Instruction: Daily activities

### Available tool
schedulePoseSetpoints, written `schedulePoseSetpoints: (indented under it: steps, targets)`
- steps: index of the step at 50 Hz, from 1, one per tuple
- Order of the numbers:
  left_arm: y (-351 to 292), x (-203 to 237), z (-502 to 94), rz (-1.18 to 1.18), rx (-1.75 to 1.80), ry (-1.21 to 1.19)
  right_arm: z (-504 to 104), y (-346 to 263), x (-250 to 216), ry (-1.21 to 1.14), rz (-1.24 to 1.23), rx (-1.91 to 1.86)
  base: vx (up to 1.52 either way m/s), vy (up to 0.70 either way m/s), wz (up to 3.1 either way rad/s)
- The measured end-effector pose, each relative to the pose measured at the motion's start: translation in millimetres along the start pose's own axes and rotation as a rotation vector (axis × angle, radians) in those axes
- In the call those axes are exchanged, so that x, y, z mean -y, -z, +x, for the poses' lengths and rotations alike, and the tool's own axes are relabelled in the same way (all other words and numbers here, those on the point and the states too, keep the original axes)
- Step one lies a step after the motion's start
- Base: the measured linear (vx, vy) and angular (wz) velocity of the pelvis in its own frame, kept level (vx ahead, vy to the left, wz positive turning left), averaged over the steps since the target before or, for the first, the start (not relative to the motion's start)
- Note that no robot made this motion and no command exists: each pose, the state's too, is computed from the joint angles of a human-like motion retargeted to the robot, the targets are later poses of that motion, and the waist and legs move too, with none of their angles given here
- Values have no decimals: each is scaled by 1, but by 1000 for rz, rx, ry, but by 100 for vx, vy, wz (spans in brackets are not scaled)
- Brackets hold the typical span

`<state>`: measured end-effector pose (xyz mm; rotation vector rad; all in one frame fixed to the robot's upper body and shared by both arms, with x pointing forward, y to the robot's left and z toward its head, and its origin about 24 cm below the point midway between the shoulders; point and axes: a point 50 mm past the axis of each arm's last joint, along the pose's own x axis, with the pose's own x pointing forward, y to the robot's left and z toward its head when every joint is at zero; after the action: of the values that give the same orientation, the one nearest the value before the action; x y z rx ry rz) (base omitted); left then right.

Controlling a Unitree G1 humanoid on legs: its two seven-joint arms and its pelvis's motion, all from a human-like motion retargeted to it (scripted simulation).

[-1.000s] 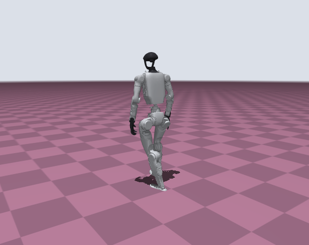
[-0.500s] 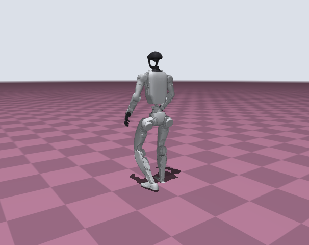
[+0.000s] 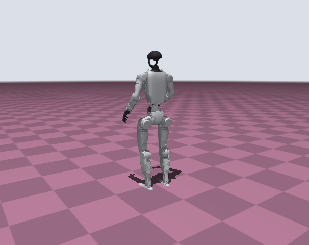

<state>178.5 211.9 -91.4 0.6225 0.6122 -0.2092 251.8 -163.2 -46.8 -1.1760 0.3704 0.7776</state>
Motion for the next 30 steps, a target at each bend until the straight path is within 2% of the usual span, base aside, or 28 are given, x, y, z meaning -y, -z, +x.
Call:
schedulePoseSetpoints:
  steps: [30]
  targets:
    - [-13, -23, -7, -84, 86, -204, 3, -39, 31, 230, -90, 173, 0, 0, 0]
